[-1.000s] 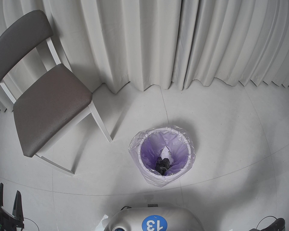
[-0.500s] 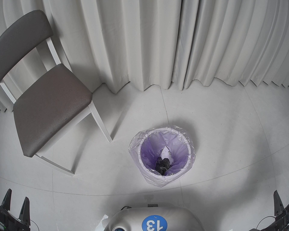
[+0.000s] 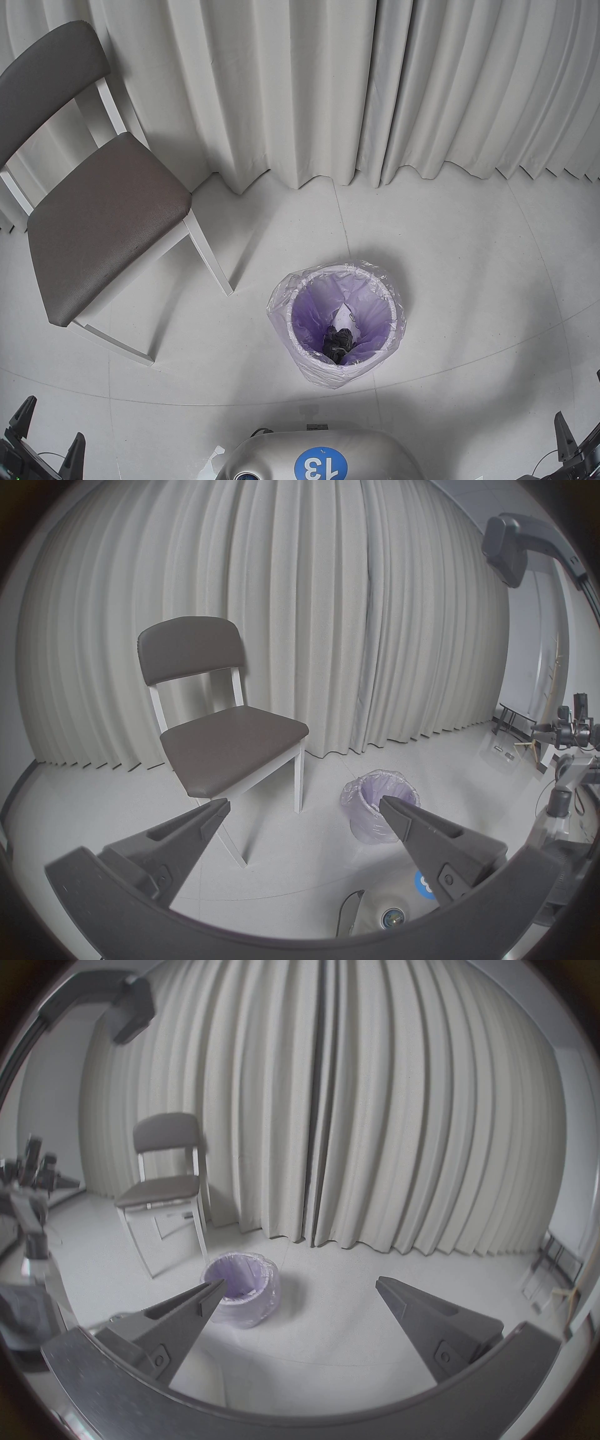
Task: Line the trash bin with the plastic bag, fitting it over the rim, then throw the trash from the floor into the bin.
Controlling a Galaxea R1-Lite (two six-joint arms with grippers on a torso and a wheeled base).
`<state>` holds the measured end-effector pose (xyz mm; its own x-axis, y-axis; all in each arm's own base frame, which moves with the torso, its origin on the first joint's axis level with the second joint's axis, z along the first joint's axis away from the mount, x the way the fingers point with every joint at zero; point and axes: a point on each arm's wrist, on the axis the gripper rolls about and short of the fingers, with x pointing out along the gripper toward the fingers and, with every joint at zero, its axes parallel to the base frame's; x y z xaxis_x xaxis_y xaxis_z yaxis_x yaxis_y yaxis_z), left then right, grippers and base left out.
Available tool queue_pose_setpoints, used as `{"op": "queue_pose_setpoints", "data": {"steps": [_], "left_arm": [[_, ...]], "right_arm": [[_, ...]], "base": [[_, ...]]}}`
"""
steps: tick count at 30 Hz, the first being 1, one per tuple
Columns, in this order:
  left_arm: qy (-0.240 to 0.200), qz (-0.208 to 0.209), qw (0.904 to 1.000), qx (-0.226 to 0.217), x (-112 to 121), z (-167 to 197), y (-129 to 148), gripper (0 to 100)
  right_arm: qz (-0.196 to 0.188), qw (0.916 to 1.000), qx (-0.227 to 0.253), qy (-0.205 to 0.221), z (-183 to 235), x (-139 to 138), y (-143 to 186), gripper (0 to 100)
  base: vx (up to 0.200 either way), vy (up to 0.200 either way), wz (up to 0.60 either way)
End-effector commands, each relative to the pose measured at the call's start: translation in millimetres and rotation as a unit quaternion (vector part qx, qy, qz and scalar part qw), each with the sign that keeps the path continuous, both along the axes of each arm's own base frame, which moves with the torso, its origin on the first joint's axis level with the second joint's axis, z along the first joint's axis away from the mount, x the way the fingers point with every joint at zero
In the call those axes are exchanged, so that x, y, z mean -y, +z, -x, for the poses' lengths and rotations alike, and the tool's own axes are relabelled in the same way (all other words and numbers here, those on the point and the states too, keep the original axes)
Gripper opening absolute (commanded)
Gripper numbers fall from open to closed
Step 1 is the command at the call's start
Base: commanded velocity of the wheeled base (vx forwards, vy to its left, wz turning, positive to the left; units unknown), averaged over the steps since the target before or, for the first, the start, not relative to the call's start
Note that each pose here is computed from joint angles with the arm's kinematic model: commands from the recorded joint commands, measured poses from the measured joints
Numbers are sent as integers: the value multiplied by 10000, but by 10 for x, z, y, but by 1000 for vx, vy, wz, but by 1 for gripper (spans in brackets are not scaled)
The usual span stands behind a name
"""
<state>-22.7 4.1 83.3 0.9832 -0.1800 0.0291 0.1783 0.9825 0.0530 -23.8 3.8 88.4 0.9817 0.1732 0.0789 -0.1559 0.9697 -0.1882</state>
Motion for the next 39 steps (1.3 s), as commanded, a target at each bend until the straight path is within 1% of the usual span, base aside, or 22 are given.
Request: {"op": "queue_pose_setpoints", "data": {"steps": [1, 4, 7, 8, 10, 12, 14, 15, 20, 22, 25, 28, 39], "left_arm": [[-98, -105, 9999, -74, 5, -2, -67, 100], [-33, 117, 9998, -147, 2, -3, -73, 100], [104, 203, 9996, -159, -4, -4, -73, 100], [149, 242, 9995, -165, -6, -4, -73, 100], [157, 250, 9994, -166, -6, -4, -73, 100], [164, 242, 9994, -164, -6, -4, -73, 100], [157, 250, 9994, -166, -7, -4, -73, 100], [149, 249, 9994, -166, -6, -4, -73, 100], [109, 303, 9993, -169, -6, -3, -69, 100], [117, 326, 9993, -172, -6, -3, -69, 100], [133, 279, 9994, -172, -6, -4, -73, 100], [164, 295, 9993, -173, -7, -4, -73, 100], [149, 265, 9994, -169, -6, -4, -73, 100]], "right_arm": [[350, 9994, -17, 2, -4, -1, -64, 100], [225, 9997, -109, -49, 1, 1, -64, 100], [4, 9997, -176, -196, -1, 9, -71, 100], [-223, 9986, -212, -428, -4, 20, -77, 100], [-477, 9965, -280, -621, -8, 29, -92, 100], [-696, 9939, -417, -745, -10, 35, -120, 100], [-1093, 9893, -480, -835, -10, 40, -128, 100], [-1140, 9888, -476, -840, -10, 40, -126, 100], [-1102, 9891, -472, -849, -10, 40, -126, 100], [-1137, 9881, -464, -931, -10, 44, -126, 100], [-1093, 9882, -457, -971, -10, 46, -126, 100], [-845, 9907, -473, -956, -10, 44, -133, 100], [-952, 9901, -469, -919, -10, 44, -130, 100]], "base": [[0, 0, 0], [0, 0, 0], [0, 0, 0], [0, 0, 0], [0, 0, 0], [0, 0, 0], [0, 0, 0], [0, 0, 0], [0, 0, 0], [0, 0, 0], [0, 0, 0], [0, 0, 0], [0, 0, 0]]}}
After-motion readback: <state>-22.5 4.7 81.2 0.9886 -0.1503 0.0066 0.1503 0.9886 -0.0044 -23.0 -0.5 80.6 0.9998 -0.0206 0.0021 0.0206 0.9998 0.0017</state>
